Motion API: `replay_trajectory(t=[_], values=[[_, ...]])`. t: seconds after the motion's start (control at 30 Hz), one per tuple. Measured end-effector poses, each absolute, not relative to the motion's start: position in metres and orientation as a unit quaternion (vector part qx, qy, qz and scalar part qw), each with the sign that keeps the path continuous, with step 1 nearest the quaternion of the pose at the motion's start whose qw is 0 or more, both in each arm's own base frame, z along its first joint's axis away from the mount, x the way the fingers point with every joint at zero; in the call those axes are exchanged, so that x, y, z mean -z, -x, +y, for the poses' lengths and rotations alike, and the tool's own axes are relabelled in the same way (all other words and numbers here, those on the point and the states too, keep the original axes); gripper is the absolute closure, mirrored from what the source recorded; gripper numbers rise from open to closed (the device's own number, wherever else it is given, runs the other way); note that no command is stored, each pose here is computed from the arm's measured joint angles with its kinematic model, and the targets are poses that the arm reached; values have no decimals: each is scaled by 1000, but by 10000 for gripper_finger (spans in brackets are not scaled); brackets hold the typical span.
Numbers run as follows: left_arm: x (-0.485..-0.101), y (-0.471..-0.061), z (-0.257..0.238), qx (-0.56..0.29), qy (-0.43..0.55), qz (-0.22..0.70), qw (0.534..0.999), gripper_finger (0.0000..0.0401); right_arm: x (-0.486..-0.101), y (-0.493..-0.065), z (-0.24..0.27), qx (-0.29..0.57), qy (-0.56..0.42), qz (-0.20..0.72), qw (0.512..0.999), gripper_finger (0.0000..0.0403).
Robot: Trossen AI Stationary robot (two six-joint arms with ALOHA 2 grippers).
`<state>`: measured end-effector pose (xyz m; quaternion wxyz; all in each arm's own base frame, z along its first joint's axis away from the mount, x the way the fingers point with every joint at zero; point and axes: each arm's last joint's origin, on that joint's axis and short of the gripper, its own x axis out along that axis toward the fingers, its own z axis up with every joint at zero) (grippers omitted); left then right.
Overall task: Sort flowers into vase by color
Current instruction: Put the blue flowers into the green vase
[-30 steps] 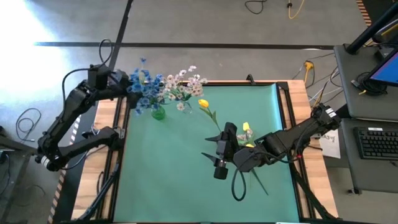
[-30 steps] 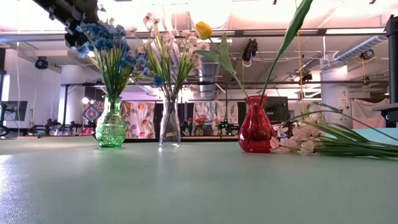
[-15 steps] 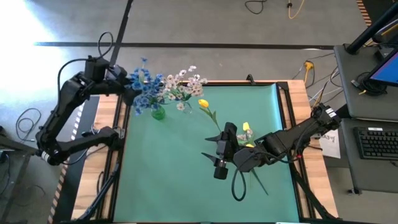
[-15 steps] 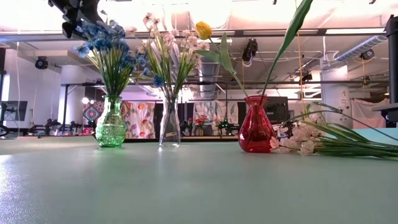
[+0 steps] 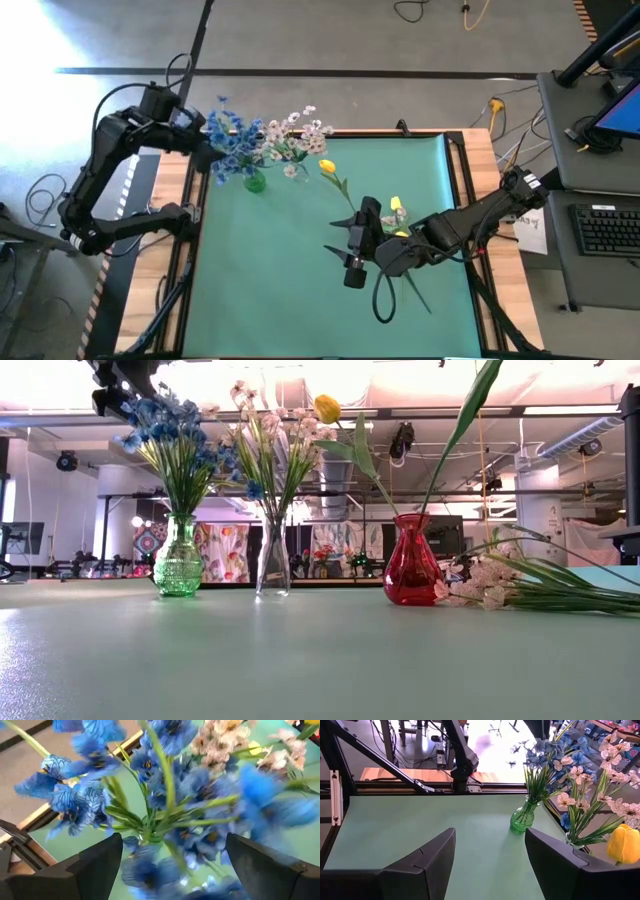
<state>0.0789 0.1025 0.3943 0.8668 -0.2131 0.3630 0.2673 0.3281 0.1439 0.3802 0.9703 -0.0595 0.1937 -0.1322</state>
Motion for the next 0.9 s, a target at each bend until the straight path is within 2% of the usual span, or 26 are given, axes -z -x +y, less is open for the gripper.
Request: replay_trajectory(t=[0.57, 0.73, 0.9], values=[[-448, -69, 88, -285, 143, 296, 900, 60, -380, -328, 144, 132, 60, 194, 970, 170], [-462, -72, 98, -357, 105, 238, 897, 60, -380, -328, 144, 132, 60, 194, 970, 170], [-458, -86, 123, -375, 101, 253, 886, 61, -380, -328, 144, 132, 60, 194, 970, 170]])
